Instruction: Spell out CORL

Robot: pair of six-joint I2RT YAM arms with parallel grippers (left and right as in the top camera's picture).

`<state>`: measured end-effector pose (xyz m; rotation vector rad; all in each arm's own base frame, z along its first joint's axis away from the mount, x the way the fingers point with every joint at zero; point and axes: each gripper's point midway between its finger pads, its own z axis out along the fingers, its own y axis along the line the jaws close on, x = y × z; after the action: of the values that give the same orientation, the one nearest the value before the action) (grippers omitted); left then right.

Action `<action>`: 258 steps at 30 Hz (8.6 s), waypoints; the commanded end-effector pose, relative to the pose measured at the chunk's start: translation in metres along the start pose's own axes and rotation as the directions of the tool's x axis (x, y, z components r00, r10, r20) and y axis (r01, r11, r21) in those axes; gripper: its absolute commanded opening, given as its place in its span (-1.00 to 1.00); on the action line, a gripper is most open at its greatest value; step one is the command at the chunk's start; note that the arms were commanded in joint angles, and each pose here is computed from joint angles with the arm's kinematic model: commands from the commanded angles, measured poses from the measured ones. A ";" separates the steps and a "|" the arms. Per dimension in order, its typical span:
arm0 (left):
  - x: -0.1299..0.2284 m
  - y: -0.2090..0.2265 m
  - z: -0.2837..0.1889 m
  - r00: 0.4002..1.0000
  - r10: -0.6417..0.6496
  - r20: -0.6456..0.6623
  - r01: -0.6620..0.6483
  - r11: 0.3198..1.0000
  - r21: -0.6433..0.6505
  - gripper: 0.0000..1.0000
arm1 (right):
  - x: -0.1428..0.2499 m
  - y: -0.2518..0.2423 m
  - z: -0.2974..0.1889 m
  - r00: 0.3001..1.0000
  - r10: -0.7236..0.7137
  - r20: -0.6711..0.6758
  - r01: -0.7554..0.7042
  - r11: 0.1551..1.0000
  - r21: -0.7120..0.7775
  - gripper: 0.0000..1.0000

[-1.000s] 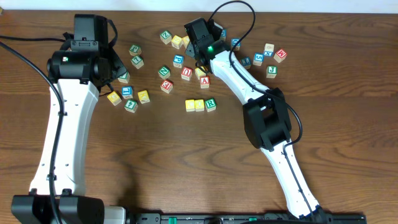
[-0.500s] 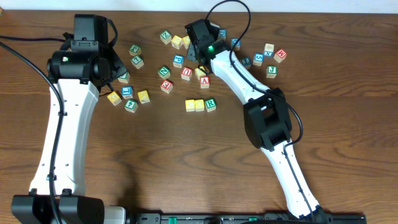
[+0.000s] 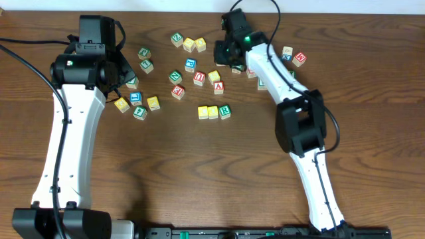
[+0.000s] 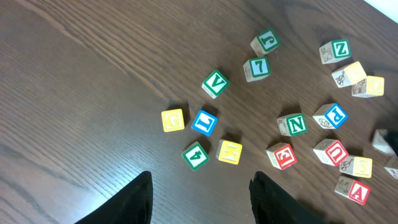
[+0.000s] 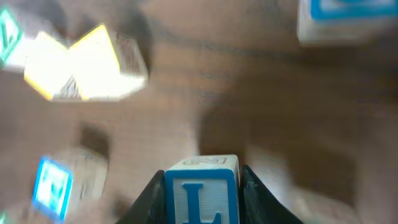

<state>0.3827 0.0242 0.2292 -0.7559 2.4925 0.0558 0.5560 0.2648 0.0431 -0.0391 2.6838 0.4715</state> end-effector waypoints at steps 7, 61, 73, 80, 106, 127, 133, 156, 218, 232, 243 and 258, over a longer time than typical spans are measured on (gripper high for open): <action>0.000 0.003 0.004 1.000 0.005 0.002 -0.004 1.000 -0.017 0.01 | -0.008 0.042 -0.175 0.977 -0.207 0.046 0.210 0.975 -0.069 -0.59; 0.004 -0.005 0.008 1.000 0.002 -0.020 -0.002 1.000 0.022 0.01 | 0.154 -0.023 -0.105 0.928 -0.159 -0.336 0.182 0.983 0.036 -0.26; 0.031 -0.030 0.025 0.992 0.088 -0.093 -0.086 0.996 0.025 0.01 | 0.173 -0.059 -0.112 0.909 -0.091 -0.406 0.191 0.958 0.215 -0.98; 0.046 -0.051 0.020 0.984 0.145 -0.104 -0.138 0.988 0.068 0.01 | 0.181 -0.065 -0.101 0.910 -0.091 -0.404 0.191 0.958 0.214 -0.98; 0.062 -0.073 0.017 0.973 0.203 -0.107 -0.191 0.975 0.114 -0.01 | 0.180 -0.031 -0.070 0.941 -0.122 -0.317 0.144 0.988 0.046 -0.98; 0.079 -0.066 0.020 0.961 0.227 -0.159 -0.215 0.972 0.089 -0.01 | 0.167 0.011 -0.098 0.938 -0.136 -0.319 0.132 0.991 -0.033 -0.98; 0.070 -0.056 0.023 0.968 0.214 -0.134 -0.210 0.977 0.042 -0.01 | 0.194 0.034 -0.097 0.914 -0.182 -0.362 0.177 0.983 -0.048 -0.98; 0.056 -0.037 0.028 0.979 0.155 -0.134 -0.156 0.988 0.009 -0.01 | 0.208 0.021 -0.060 0.927 -0.157 -0.341 0.200 0.975 0.093 -0.98; 0.057 -0.036 0.029 0.978 0.156 -0.138 -0.156 0.988 0.007 -0.02 | 0.196 0.002 -0.071 0.954 -0.113 -0.279 0.176 0.961 0.214 -0.98; 0.057 -0.036 0.029 0.978 0.156 -0.138 -0.156 0.988 0.007 -0.02 | 0.193 0.003 -0.069 0.958 -0.116 -0.262 0.175 0.961 0.214 -0.98; 0.057 -0.036 0.029 0.978 0.156 -0.137 -0.157 0.988 0.007 -0.01 | 0.187 0.004 -0.070 0.961 -0.115 -0.251 0.168 0.965 0.199 -0.98; -0.015 0.034 -0.056 0.991 0.033 0.126 -0.038 0.999 0.033 0.01 | 0.080 -0.060 -0.264 0.992 -0.009 0.122 -0.011 0.988 0.156 -0.77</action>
<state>0.3588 0.0162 0.2459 -0.5956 2.5036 0.0344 0.3820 0.1608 0.2038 -0.0162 2.6170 0.3039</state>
